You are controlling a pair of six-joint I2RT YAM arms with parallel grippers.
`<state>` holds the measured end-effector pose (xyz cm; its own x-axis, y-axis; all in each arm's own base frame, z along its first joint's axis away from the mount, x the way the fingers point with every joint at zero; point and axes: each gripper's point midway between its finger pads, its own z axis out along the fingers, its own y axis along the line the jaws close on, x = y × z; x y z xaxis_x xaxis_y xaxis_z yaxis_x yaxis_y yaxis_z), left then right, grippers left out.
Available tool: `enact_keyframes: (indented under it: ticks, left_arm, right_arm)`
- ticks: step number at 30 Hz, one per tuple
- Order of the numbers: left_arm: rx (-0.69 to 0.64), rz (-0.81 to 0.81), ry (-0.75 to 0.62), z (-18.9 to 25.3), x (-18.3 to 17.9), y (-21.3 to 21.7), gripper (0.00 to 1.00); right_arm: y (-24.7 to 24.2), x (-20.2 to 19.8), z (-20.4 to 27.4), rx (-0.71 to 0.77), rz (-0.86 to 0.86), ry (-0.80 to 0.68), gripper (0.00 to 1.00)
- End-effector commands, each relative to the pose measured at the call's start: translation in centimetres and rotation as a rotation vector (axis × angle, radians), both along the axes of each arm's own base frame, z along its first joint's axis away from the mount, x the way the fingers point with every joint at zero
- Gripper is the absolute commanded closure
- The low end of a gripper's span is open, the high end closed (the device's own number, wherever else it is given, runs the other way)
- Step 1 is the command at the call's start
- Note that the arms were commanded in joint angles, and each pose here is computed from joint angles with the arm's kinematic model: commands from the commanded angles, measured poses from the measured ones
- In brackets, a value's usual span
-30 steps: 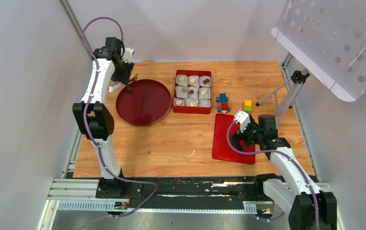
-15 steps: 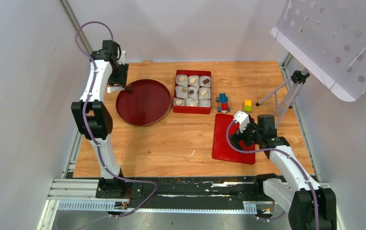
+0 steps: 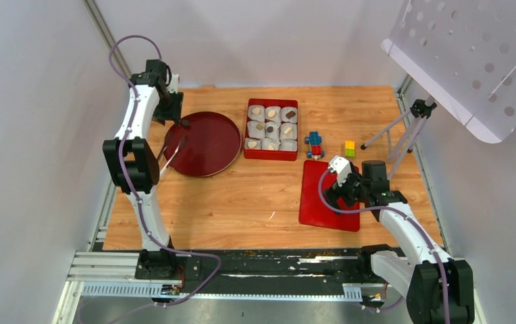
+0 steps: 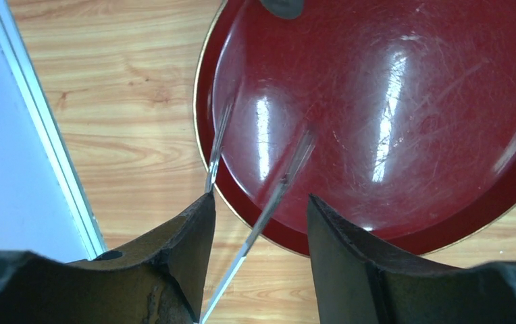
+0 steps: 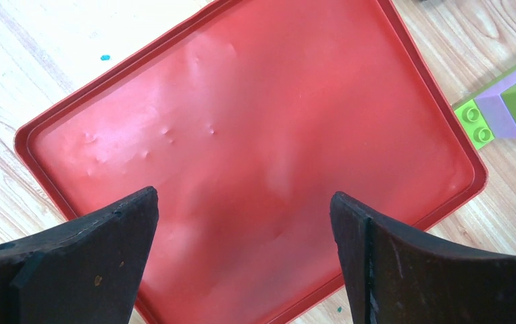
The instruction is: Pack the chocolate
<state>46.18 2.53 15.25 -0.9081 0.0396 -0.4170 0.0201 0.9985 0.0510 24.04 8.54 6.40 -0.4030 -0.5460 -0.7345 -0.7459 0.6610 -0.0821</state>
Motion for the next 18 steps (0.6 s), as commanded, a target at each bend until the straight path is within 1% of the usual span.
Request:
enact_keyframes:
  ticks: [1,5,8,11,14,18]
  left_arm:
    - [-0.025,-0.152,-0.068,2.2,-0.3,-0.8,0.39]
    - [-0.011,-0.41,-0.1,2.6,-2.6,-1.3,0.36]
    - [-0.004,-0.543,-0.142,2.1,-5.2,-0.8,0.32]
    - [0.067,-0.582,-0.173,2.0,-7.4,1.3,0.32]
    - [0.051,-0.607,-0.146,0.5,-9.5,2.1,0.35]
    - [0.026,-0.674,-0.09,-1.5,-11.4,2.3,0.43]
  right_arm:
    - [0.2,1.1,1.5,0.011,0.007,-0.05,0.02]
    - [0.2,1.1,1.6,0.014,0.008,-0.056,0.02]
    - [0.2,1.1,1.7,0.017,0.006,-0.063,0.02]
    - [0.3,1.1,2.1,0.027,0.002,-0.065,0.02]
    - [0.7,1.1,2.6,0.048,0.002,-0.062,0.02]
    - [1.0,1.2,3.5,0.067,0.012,-0.062,0.02]
